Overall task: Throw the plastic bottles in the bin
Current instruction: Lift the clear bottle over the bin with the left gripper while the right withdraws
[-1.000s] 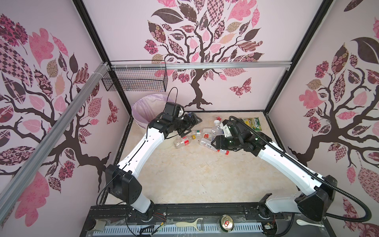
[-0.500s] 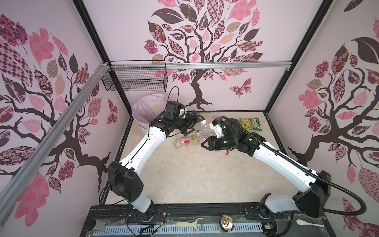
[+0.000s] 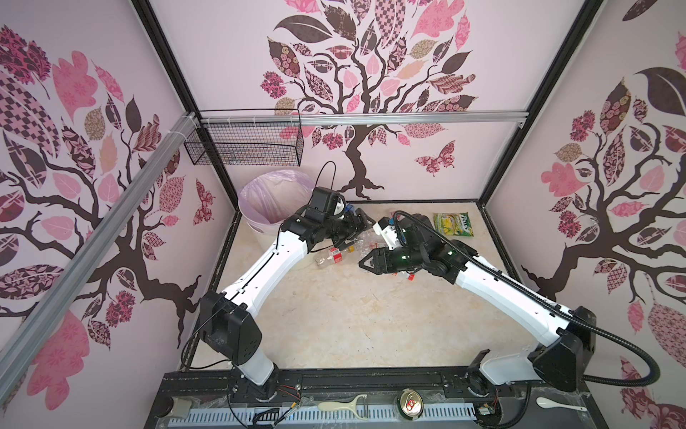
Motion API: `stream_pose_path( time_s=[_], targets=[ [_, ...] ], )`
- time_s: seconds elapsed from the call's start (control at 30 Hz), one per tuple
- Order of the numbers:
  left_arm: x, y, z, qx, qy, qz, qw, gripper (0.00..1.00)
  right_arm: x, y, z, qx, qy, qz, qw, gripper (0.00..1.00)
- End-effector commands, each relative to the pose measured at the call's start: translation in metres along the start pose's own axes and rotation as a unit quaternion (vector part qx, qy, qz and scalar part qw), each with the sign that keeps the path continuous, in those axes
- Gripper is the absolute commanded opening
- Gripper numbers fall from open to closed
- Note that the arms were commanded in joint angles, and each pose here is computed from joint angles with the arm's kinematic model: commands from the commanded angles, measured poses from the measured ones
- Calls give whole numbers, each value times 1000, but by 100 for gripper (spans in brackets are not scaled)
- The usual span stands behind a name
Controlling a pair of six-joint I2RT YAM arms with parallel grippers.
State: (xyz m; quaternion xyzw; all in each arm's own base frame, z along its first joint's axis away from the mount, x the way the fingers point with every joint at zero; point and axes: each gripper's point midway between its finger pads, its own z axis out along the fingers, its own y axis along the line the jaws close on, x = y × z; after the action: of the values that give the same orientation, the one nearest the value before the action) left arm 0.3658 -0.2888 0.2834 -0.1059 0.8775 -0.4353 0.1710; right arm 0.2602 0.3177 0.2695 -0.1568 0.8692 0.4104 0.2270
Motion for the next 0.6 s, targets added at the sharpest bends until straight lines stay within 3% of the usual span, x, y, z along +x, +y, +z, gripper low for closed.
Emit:
stream_pose_path(
  time_s=[0.0,0.1,0.27,0.4,0.57],
  targets=[
    [-5,3,3,-8,-10,9,1000,79,-12,22,-10,-28,-17,-12,999,56],
    [-6,2,6,-8,-10,11,1000,65,-10,20,-12,-22,-18,-13,1000,57],
    [-4,2,9,-9,-7,13,1000,51,-8,17,-13,-17,-21,-7,1000,61],
    [-2,2,7,-9,-6,13,1000,43,-11,15,-14,-10,-28,-5,1000,65],
    [-1,6,3,-22,-2,27,999,42,-13,14,-16,-4,-36,-3,999,74]
  ],
)
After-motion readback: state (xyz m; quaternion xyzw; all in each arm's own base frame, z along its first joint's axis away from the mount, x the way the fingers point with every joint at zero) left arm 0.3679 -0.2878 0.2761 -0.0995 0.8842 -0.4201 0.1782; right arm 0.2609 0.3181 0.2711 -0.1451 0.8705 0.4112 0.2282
